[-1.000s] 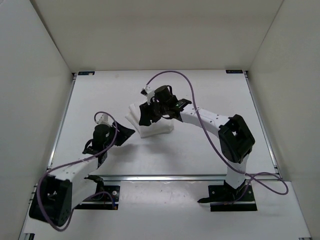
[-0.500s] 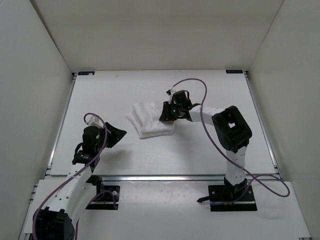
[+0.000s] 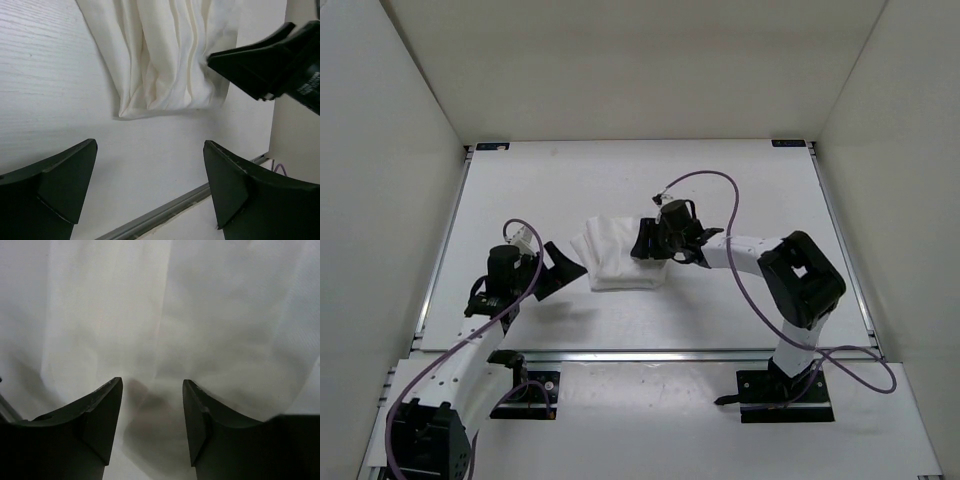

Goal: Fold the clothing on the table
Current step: Fold the skirt

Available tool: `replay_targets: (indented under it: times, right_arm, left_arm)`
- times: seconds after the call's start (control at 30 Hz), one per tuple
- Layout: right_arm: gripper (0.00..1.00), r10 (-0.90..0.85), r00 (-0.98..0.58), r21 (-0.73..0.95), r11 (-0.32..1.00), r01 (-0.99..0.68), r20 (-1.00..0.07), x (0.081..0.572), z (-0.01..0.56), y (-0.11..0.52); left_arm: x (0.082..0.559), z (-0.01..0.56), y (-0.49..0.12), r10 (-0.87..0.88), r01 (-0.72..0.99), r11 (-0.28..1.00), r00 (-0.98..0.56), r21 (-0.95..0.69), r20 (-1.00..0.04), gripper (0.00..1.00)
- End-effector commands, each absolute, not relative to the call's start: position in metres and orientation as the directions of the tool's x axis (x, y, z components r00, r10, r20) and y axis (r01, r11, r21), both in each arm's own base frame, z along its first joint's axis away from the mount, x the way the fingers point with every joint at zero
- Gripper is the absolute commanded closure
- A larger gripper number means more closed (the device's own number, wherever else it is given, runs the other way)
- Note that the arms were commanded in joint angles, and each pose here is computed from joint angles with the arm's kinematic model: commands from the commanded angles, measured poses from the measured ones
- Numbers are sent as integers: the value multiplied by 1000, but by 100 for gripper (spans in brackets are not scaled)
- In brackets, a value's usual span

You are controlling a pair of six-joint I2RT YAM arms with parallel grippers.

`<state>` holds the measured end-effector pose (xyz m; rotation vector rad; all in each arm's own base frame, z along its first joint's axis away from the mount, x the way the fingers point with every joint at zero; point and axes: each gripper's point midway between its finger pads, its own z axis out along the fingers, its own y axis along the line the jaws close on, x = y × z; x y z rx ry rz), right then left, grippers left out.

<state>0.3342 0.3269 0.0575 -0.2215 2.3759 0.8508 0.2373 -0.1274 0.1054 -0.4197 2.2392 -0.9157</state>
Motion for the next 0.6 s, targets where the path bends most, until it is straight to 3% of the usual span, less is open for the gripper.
replay_targets:
  times: [0.0, 0.03, 0.07, 0.17, 0.2, 0.23, 0.4, 0.57]
  right_arm:
    - [51, 71, -722, 519, 744, -421, -688, 338, 125, 316]
    - [48, 98, -697, 527, 730, -434, -711, 337, 147, 308]
    - [39, 114, -676, 532, 717, -451, -728, 331, 168, 299]
    - [35, 133, -629, 502, 735, -456, -766, 318, 198, 266]
    - [11, 131, -620, 490, 744, -453, -773, 314, 200, 257]
    - [1, 143, -602, 484, 748, -454, -786, 307, 208, 244]
    - [1, 270, -539, 536, 727, -430, -798, 273, 217, 185]
    - [1, 355, -389, 503, 767, -399, -850, 275, 243, 131]
  left_arm:
    - [242, 139, -124, -477, 52, 724, -682, -688, -554, 1]
    - [242, 143, -125, -473, 54, 728, -683, -683, -557, 1]
    - [242, 148, -124, -460, 72, 740, -670, -668, -583, 2]
    - [240, 158, -119, -433, 73, 779, -656, -623, -618, 2]
    - [243, 167, -118, -423, 88, 790, -638, -607, -643, 1]
    - [240, 168, -118, -416, 85, 794, -647, -602, -639, 1]
    - [239, 164, -112, -432, 55, 802, -636, -595, -640, 1]
    - [236, 170, -136, -445, 146, 727, -643, -671, -623, 1]
